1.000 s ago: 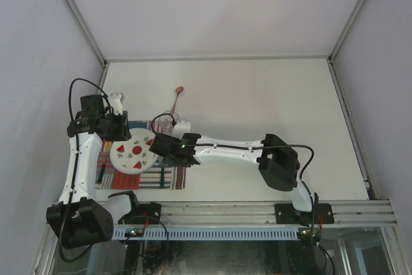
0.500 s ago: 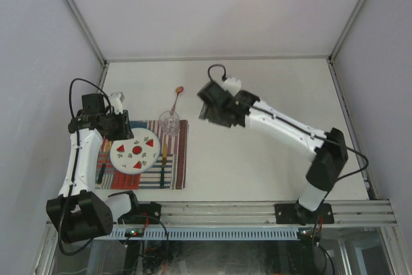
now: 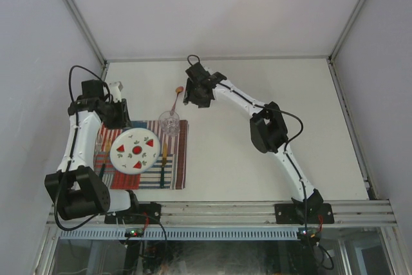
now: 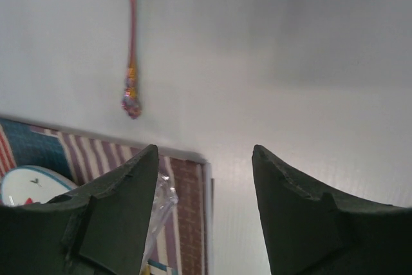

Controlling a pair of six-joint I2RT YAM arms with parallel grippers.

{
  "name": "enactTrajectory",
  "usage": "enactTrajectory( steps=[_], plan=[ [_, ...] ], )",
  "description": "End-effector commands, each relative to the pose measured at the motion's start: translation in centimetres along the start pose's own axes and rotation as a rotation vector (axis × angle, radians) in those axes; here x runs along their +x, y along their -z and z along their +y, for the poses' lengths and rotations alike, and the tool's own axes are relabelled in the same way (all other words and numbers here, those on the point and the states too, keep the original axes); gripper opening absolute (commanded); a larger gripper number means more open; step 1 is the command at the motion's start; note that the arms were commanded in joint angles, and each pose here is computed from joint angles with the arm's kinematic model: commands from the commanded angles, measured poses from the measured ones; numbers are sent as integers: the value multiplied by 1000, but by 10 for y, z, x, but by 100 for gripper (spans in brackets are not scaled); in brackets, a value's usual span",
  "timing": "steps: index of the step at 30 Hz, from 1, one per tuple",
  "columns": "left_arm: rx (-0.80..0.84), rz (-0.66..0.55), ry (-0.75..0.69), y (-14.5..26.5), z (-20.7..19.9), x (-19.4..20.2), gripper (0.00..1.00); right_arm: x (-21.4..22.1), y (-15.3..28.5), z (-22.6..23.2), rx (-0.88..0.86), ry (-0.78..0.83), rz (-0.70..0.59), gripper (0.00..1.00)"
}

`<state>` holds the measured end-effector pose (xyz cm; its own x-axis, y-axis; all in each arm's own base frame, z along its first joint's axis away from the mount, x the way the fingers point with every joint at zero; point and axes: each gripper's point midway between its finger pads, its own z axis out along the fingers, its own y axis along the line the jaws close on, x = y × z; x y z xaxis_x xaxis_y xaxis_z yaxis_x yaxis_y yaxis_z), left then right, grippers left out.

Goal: Set the dinner table for one person

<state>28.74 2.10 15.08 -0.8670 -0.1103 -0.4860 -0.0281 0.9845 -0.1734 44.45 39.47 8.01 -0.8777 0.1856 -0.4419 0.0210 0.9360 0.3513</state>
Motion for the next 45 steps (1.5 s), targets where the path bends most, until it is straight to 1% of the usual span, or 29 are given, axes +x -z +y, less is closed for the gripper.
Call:
enactTrajectory(
  steps=[1,3,5,8,11,13,16,20,27,33,40,42,43,44,45],
  plan=[
    [-45,-57,-23,22,6,-13,40,-34,4,10,-217,-87,-40,60],
    [-51,-52,-21,24,6,-8,40,-37,-4,19,-297,-99,-47,60],
    [-37,-51,-30,26,3,-4,40,-35,-15,26,-339,-98,-38,60],
    [48,-32,-52,18,-9,1,40,-36,-23,43,-398,-96,-31,59],
    [87,-32,-21,10,-14,-6,40,-35,-25,54,-450,-98,-51,59],
    [92,-34,1,9,-15,-18,39,-33,-30,58,-493,-126,-51,59],
    [79,-29,8,10,-12,-29,38,-29,-40,67,-565,-156,-31,59],
    [61,-36,-23,14,-9,-34,38,-13,-61,76,-645,-193,18,59],
    [37,-25,-44,17,-4,-28,38,4,-79,80,-654,-199,29,59],
    [18,-8,-42,13,-1,-18,38,6,-92,78,-666,-207,30,59],
    [7,-1,-31,14,0,-12,38,5,-95,88,-708,-245,23,57],
    [6,1,-24,14,1,-11,38,6,-98,87,-712,-261,32,54],
    [7,0,-19,13,0,-12,38,6,-99,87,-713,-267,34,47],
    [6,-1,-14,13,0,-12,38,6,-99,88,-715,-270,36,30],
    [6,-1,-10,13,0,-12,38,6,-100,88,-714,-271,37,16]
  ],
)
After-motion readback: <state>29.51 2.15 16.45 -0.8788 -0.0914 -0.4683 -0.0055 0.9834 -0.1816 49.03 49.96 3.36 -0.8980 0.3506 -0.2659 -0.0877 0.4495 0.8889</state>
